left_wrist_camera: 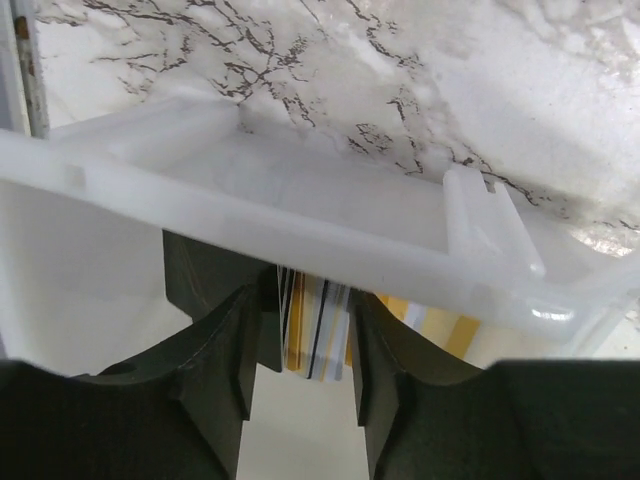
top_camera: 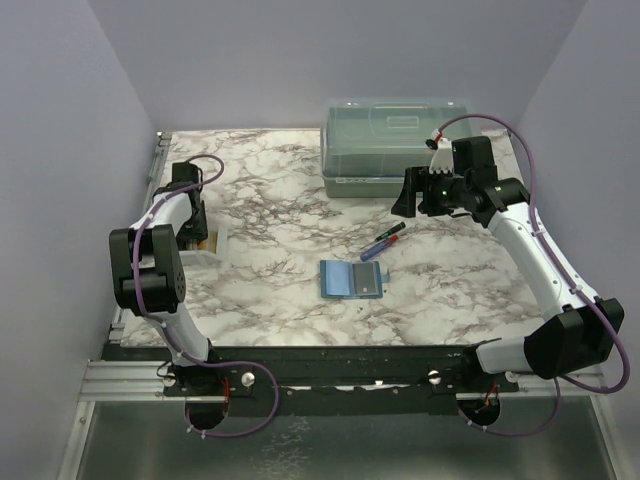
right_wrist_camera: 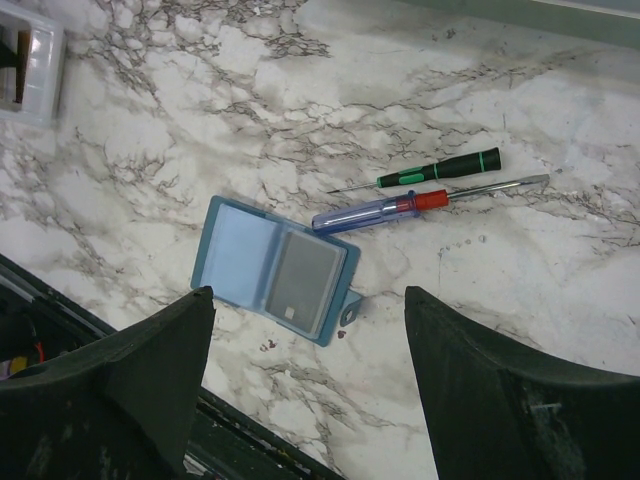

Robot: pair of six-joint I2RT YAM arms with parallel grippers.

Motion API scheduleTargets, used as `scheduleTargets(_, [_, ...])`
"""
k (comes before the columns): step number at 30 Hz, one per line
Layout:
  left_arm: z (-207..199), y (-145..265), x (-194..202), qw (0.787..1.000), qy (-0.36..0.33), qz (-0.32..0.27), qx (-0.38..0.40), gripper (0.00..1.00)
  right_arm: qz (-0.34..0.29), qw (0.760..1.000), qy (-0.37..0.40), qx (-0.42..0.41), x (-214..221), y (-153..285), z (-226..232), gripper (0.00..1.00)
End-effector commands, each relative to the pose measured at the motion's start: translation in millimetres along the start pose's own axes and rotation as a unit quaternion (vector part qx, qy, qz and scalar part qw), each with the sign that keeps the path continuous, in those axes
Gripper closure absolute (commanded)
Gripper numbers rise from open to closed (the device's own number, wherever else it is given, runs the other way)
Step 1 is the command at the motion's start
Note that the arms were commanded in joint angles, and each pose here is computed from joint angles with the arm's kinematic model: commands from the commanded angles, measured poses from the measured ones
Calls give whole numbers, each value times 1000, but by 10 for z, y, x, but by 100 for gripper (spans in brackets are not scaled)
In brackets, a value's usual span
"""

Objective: Put the credit cards into the card holder
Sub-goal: Pick up the credit card from the storage box.

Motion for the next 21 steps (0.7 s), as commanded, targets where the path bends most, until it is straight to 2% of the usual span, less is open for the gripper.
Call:
scheduleTargets(1, [53, 77, 116, 1000, 10, 9, -16, 61, -4, 1000, 3, 7, -13, 10, -15, 20])
scheduleTargets(4, [87, 139, 107, 1000, 13, 1, -25, 74, -3, 1000, 1, 6, 2, 9, -11, 20])
scheduleTargets(7, [111, 210, 73, 999, 19, -11, -31, 83, -2, 1000, 0, 3, 10, 6, -7, 20])
scheduleTargets(10, [136, 257, 60, 999, 22, -19, -37, 85, -1, 1000, -1, 1, 25, 3, -7, 21])
scheduleTargets(11, [134, 272, 54, 999, 22, -22, -34, 83, 0, 1000, -1, 1, 34, 2, -8, 21])
scheduleTargets(15, [110, 341, 22, 999, 20, -30, -14, 42, 1, 1000, -2, 0, 51, 11, -7, 21])
scheduleTargets(16, [113, 346, 24, 999, 21, -30, -15, 34, 1, 1000, -3, 1, 55, 8, -11, 21])
scheduleTargets(21, [179, 290, 38, 999, 22, -19, -34, 18, 2, 1000, -1, 2, 58, -5, -8, 21])
Point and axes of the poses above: each gripper's point midway between its finger pads, its own y axis back along the fingers, its own z axis along the line the jaws close on, x = y × z, the point moved 7 cm from there along y, back along the fingers, and after that the axes turned 6 degrees about -y, right-handed, at the moved point
